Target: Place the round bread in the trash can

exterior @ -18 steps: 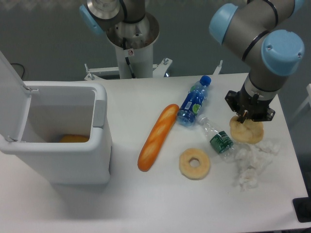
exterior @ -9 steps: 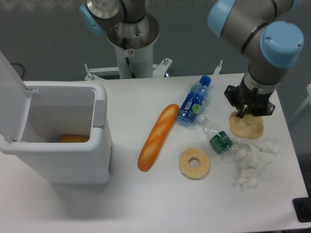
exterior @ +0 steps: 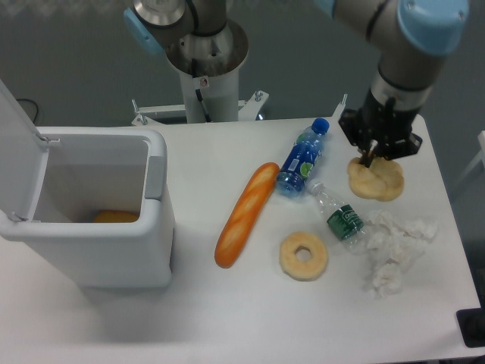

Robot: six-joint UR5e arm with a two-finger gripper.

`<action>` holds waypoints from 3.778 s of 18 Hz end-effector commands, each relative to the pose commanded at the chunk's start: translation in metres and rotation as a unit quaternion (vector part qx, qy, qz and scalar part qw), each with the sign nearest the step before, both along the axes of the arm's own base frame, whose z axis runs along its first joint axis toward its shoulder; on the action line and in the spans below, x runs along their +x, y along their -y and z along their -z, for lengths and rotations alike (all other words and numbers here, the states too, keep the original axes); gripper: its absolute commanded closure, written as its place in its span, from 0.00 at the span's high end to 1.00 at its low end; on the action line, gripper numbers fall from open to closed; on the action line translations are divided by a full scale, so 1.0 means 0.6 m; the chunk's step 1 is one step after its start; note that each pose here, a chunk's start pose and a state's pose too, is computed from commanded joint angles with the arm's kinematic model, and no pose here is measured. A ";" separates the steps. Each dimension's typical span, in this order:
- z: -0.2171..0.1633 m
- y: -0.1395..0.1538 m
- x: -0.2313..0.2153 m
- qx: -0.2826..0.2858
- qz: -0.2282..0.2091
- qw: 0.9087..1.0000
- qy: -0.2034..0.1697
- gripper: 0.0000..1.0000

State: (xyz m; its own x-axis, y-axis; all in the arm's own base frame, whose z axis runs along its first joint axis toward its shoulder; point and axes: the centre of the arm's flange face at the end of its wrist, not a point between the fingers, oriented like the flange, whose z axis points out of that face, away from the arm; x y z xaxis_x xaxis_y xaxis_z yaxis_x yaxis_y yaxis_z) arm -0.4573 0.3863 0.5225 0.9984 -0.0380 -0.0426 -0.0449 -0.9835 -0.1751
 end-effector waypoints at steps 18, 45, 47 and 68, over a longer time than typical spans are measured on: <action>-0.069 -0.233 0.367 0.105 0.003 0.994 0.035 0.00; -0.022 -0.255 0.517 0.120 0.041 0.988 0.091 1.00; -0.035 -0.241 0.468 0.131 0.024 0.988 0.076 1.00; 0.168 -0.033 0.011 -0.066 0.103 0.992 -0.028 1.00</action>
